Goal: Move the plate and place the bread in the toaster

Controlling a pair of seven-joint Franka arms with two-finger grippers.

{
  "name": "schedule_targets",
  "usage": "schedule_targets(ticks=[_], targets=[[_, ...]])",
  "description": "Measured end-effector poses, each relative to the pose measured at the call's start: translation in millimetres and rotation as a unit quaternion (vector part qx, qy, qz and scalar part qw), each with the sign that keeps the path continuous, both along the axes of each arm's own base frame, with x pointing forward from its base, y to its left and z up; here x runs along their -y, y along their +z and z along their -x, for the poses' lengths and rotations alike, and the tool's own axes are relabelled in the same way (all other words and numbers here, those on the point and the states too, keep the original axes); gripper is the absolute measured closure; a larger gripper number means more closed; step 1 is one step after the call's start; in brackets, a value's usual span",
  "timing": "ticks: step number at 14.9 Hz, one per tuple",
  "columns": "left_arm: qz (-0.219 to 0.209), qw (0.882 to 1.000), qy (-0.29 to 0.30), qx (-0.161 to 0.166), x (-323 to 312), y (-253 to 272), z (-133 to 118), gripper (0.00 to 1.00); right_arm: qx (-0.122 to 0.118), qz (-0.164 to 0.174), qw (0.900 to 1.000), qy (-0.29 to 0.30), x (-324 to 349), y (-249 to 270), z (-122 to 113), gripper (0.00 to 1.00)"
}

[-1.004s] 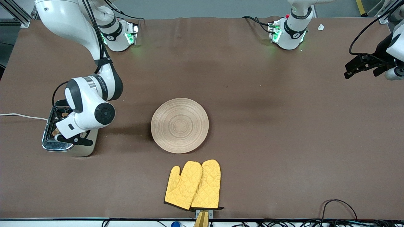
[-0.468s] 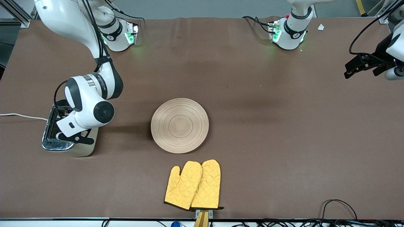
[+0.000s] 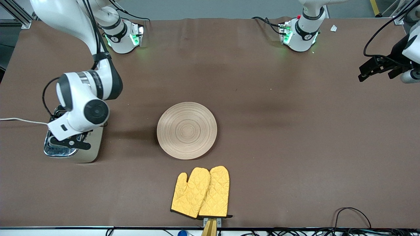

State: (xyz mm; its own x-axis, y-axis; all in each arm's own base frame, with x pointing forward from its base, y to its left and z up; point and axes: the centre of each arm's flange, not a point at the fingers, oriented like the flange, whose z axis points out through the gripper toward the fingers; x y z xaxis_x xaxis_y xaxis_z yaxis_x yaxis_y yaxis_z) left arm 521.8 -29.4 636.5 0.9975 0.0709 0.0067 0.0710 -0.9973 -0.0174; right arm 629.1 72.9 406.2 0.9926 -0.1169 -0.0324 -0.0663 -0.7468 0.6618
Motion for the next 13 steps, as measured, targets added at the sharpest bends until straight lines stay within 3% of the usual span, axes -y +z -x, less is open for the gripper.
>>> schedule_targets(ticks=[1, 6, 9, 11, 13], targets=[[0.0, 1.0, -0.001, 0.0, 0, 0, 0, 0.0, 0.003, -0.034, 0.999, -0.008, 5, 24, -3, 0.01], [0.0, 1.0, -0.014, 0.0, 0, 1, 0, 0.0, 0.029, -0.18, 0.983, -0.018, 49, 142, 6, 0.0], [0.0, 1.0, -0.019, 0.0, -1, 0, 0, 0.0, 0.051, -0.272, 0.961, -0.009, 85, 195, 29, 0.0], [0.0, 1.0, -0.019, 0.0, -1, 0, 0, 0.0, 0.061, -0.311, 0.948, 0.003, 116, 219, 44, 0.0], [0.0, 1.0, -0.019, 0.0, -1, 0, 0, 0.0, 0.06, -0.322, 0.945, 0.007, 132, 229, 53, 0.0]])
